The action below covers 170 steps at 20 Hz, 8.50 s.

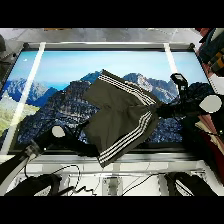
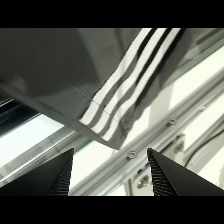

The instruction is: Fold the clothes and pants, and hang the long-sleeved shirts on hangers.

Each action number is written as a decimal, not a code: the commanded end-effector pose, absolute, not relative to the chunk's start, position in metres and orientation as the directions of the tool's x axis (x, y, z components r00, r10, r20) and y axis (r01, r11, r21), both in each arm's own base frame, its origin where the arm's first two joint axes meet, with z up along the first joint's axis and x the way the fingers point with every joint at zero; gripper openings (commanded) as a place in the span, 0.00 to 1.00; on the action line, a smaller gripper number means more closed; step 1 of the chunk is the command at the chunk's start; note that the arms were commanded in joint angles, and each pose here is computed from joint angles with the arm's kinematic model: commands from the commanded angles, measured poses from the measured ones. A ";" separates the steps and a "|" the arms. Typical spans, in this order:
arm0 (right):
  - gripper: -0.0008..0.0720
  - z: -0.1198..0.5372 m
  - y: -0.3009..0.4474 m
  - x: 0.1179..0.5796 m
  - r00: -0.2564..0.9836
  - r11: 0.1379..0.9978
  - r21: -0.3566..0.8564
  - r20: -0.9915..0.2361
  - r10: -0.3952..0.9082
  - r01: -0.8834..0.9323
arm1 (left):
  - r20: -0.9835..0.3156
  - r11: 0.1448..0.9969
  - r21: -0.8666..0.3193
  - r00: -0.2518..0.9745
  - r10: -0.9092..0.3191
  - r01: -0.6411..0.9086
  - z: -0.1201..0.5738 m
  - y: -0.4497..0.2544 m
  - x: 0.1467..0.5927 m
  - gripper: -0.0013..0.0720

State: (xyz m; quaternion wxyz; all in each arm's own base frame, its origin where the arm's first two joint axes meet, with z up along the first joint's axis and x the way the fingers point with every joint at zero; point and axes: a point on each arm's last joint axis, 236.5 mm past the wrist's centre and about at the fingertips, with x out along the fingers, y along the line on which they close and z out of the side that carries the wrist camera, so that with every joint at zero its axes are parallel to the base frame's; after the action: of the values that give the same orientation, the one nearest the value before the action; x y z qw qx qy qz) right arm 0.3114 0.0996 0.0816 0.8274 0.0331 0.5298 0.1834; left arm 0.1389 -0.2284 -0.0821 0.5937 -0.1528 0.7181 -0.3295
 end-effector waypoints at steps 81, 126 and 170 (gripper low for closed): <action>0.87 -0.016 -0.007 0.391 0.244 0.989 0.132 -0.959 0.143 -0.061 | -0.823 0.763 -0.504 0.041 -0.566 0.406 0.004 -0.209 0.248 0.97; 0.05 0.164 0.027 0.432 0.482 0.992 0.092 -0.867 0.123 -0.088 | -0.478 0.851 0.369 0.861 -0.172 0.375 0.230 -0.088 0.355 0.96; 0.05 0.178 0.034 0.311 0.511 0.995 0.045 -0.856 0.082 -0.085 | -0.308 0.871 0.383 0.931 -0.193 0.307 0.294 -0.073 0.308 0.96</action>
State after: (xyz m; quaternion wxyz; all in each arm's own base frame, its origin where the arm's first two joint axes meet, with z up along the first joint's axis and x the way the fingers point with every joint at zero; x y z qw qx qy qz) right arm 0.3002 -0.0128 0.1729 0.8569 0.0271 0.5145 -0.0201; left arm 0.3084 -0.0734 0.2934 0.9581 0.2177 0.1319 -0.1311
